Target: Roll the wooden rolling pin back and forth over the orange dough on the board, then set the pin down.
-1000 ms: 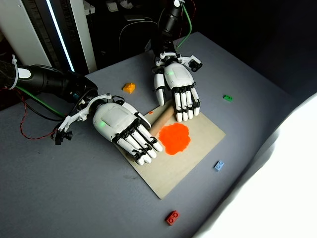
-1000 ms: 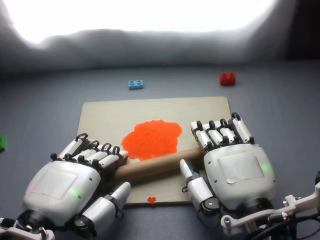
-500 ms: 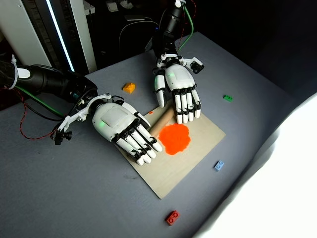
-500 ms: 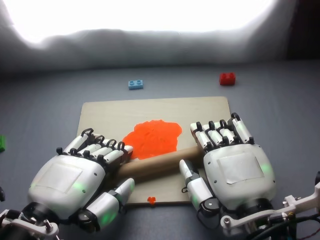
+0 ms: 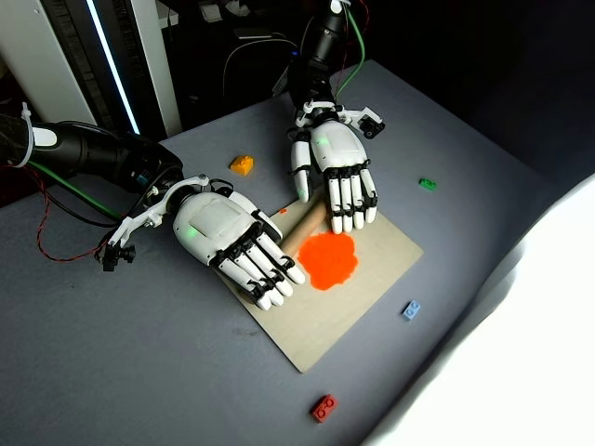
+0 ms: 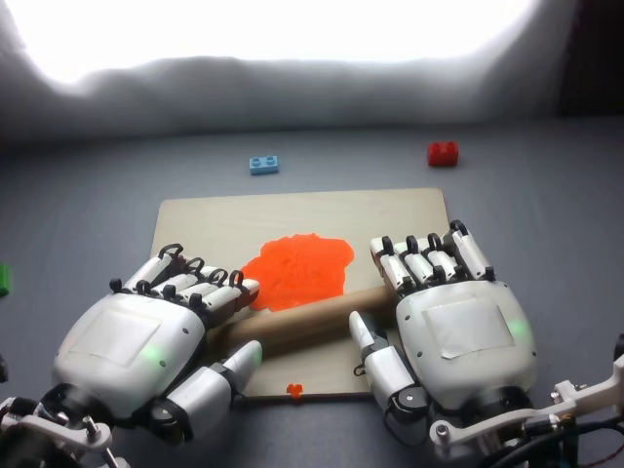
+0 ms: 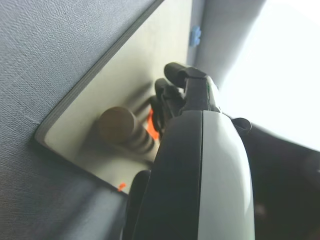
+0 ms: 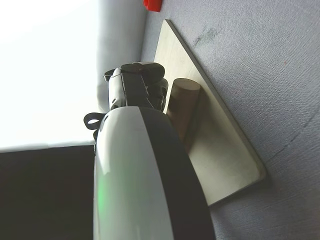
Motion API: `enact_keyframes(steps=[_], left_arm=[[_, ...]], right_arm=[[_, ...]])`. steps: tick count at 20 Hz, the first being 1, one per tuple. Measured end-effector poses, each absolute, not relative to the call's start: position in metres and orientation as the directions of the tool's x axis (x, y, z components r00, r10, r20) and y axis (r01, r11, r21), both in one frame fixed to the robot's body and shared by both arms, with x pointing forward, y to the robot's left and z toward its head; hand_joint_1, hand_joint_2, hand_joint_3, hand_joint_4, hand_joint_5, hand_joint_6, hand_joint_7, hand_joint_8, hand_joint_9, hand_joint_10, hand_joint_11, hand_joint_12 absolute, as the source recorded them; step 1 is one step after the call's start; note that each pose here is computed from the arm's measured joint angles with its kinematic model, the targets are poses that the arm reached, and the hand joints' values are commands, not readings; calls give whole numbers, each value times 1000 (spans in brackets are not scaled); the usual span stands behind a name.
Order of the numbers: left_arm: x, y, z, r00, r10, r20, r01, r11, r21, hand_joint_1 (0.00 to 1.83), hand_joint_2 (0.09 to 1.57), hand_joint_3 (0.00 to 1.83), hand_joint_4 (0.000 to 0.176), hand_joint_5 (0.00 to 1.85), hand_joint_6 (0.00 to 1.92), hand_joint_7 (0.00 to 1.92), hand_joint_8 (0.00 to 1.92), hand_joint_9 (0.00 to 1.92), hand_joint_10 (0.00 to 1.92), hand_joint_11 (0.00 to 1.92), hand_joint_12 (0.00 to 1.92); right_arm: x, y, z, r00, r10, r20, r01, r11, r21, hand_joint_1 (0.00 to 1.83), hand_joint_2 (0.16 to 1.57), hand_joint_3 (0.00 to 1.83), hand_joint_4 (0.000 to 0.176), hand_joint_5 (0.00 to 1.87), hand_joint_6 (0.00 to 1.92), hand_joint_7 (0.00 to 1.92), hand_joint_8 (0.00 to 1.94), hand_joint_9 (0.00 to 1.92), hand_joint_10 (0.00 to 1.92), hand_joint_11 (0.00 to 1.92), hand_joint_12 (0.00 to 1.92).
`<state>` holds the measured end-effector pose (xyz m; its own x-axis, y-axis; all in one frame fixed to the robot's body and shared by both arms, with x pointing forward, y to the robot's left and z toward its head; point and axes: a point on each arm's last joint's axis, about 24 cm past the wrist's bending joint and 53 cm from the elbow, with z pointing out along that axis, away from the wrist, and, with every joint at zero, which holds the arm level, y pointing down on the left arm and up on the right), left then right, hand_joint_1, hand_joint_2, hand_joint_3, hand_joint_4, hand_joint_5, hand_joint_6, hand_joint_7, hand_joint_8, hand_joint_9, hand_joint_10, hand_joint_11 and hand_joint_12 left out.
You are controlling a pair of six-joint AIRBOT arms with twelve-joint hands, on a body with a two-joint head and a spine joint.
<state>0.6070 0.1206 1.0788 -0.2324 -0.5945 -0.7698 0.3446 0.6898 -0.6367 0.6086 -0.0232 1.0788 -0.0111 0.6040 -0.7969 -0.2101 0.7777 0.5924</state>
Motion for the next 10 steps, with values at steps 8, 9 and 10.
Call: enact_keyframes(steps=[8, 9, 10], left_arm=[[618, 117, 1107, -241, -582, -777, 364, 688, -628, 0, 1571, 85, 0, 435, 3, 489, 1, 393, 2, 0, 673], [619, 115, 1110, -249, -580, -775, 363, 686, -630, 0, 1571, 84, 0, 438, 4, 494, 3, 397, 3, 0, 686], [619, 113, 1112, -258, -575, -776, 367, 685, -630, 0, 1571, 85, 0, 440, 5, 495, 3, 397, 3, 0, 686]], right_arm=[[613, -23, 1090, 12, 611, -791, -220, 773, 594, 0, 1568, 2, 0, 401, 10, 491, 4, 482, 15, 0, 1092], [614, -23, 1092, 14, 613, -790, -220, 772, 596, 0, 1571, 4, 0, 391, 3, 477, 1, 469, 8, 0, 1048], [614, -23, 1093, 18, 614, -789, -224, 771, 595, 0, 1571, 7, 0, 386, 1, 472, 0, 465, 6, 0, 1021]])
